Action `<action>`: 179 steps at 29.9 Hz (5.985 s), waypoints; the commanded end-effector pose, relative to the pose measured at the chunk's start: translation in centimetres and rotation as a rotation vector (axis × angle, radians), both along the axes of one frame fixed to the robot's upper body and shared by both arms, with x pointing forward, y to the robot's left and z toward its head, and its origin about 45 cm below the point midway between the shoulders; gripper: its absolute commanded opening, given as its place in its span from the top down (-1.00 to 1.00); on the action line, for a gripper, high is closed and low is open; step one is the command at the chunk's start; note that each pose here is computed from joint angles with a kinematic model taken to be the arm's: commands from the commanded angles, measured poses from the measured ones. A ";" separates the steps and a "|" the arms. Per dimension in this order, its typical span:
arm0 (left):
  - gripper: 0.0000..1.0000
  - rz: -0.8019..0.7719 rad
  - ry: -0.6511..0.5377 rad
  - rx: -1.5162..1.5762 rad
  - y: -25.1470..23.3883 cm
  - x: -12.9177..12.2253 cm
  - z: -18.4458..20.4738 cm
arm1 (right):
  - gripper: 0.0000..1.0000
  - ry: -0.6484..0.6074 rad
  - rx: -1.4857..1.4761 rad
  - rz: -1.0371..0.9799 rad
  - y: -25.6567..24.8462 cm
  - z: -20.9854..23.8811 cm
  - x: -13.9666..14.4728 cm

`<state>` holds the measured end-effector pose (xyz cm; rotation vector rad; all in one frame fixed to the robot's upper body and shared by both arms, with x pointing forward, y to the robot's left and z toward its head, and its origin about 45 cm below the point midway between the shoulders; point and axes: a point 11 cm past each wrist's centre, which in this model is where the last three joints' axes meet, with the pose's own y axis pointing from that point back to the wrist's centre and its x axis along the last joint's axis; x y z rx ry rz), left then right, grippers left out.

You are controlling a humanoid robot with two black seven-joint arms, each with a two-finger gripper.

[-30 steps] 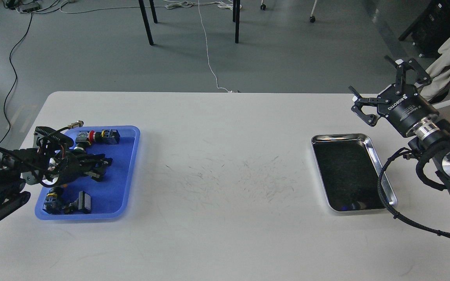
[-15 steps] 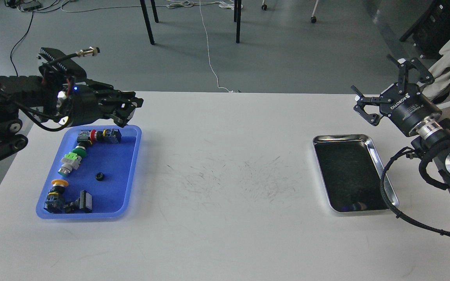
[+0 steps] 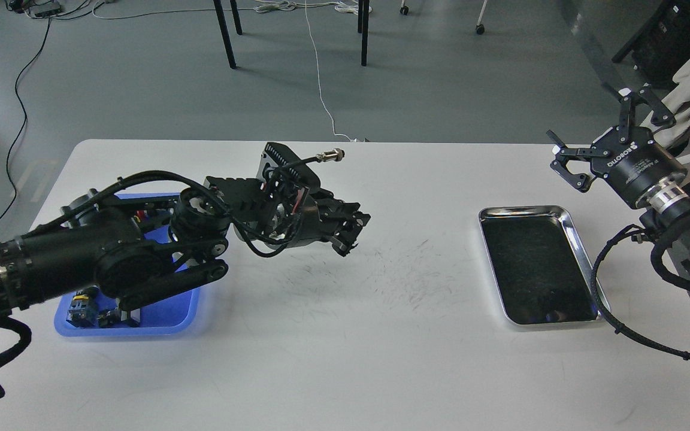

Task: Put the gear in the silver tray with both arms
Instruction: 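Lift the black gear and carry it toward the table center, then open the left gripper to set the gear on the table, then retract the left arm and reach the right gripper toward the gear, then close the right gripper on the black gear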

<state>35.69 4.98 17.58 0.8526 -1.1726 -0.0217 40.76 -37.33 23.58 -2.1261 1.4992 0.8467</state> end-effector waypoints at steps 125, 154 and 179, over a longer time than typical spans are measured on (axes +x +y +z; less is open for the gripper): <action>-0.96 1.269 0.312 -1.006 29.9 7.2 2.9 | -0.70 -0.215 -1.868 1.466 25.3 -9.0 -5.0; -0.96 1.268 0.312 -1.006 29.8 7.2 2.8 | -0.40 -0.179 -1.872 1.563 24.9 -8.5 -5.4; -0.96 1.267 0.318 -1.004 29.5 7.2 2.6 | 0.96 -0.180 -1.917 1.568 24.3 -8.6 -5.0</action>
